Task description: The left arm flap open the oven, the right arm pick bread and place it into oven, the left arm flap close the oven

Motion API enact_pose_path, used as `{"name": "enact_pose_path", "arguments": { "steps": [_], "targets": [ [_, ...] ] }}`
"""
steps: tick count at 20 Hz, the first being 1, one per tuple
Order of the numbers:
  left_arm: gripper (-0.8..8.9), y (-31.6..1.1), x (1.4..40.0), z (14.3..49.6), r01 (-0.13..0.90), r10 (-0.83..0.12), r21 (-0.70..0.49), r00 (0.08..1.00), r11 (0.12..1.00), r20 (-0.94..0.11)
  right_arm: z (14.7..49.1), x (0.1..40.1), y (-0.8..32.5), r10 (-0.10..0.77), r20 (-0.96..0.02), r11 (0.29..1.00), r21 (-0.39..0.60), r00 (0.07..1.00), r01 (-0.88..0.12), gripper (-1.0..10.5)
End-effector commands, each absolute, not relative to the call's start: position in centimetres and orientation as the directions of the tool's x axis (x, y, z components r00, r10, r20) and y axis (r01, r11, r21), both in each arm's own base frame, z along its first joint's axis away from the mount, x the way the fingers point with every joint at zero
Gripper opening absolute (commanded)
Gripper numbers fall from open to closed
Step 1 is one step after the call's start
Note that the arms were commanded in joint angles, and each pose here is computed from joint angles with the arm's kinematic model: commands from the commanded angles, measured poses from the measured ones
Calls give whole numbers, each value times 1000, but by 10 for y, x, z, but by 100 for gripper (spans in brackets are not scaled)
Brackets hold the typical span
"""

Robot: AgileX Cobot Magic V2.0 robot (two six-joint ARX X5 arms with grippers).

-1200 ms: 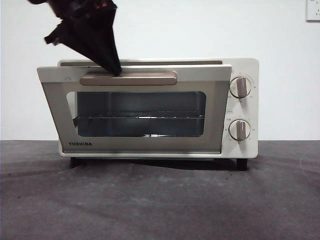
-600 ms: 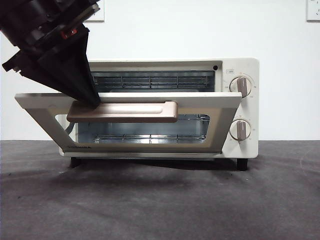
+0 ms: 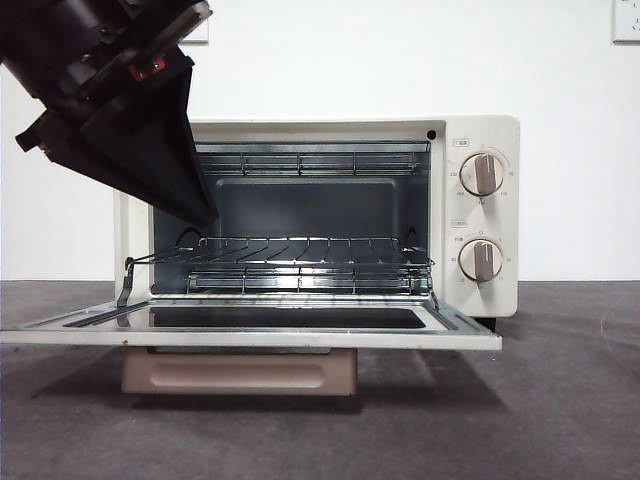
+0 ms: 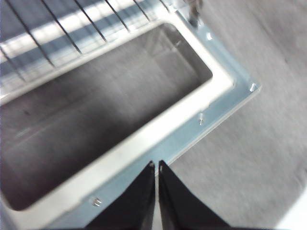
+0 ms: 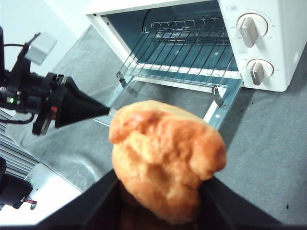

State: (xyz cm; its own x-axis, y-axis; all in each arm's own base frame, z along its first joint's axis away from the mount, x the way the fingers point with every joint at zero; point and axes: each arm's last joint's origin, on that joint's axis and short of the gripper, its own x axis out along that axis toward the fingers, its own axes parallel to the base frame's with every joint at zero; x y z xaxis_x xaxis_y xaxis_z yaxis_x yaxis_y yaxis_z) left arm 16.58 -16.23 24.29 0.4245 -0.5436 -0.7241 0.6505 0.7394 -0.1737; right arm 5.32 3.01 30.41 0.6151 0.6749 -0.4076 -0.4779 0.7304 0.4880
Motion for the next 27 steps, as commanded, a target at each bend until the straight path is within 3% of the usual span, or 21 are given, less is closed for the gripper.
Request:
{"name": "enact_pose_path", "arguments": {
  "steps": [1,8,13,18,23,27],
  "targets": [
    [15,-166,161,245,670,-552,-168,415,723,-723,310,52,30,683,-384,721,491,622,-489,179],
    [15,-144,137,280,672,-621,-187,492,717,-610,311,67,36,708,-394,698,519,586,-494,179],
    [16,-108,108,301,609,-561,-119,613,784,-556,311,108,53,765,-382,640,545,519,-542,180],
    [16,-76,80,311,540,-510,-104,690,835,-513,296,155,93,815,-408,579,563,410,-590,179],
    [15,-52,58,312,477,-480,-140,731,868,-484,268,192,148,747,-445,665,532,495,-525,179],
    [16,-43,50,310,446,-464,-162,737,880,-491,243,216,178,738,-417,671,530,530,-519,180]
  ]
}}
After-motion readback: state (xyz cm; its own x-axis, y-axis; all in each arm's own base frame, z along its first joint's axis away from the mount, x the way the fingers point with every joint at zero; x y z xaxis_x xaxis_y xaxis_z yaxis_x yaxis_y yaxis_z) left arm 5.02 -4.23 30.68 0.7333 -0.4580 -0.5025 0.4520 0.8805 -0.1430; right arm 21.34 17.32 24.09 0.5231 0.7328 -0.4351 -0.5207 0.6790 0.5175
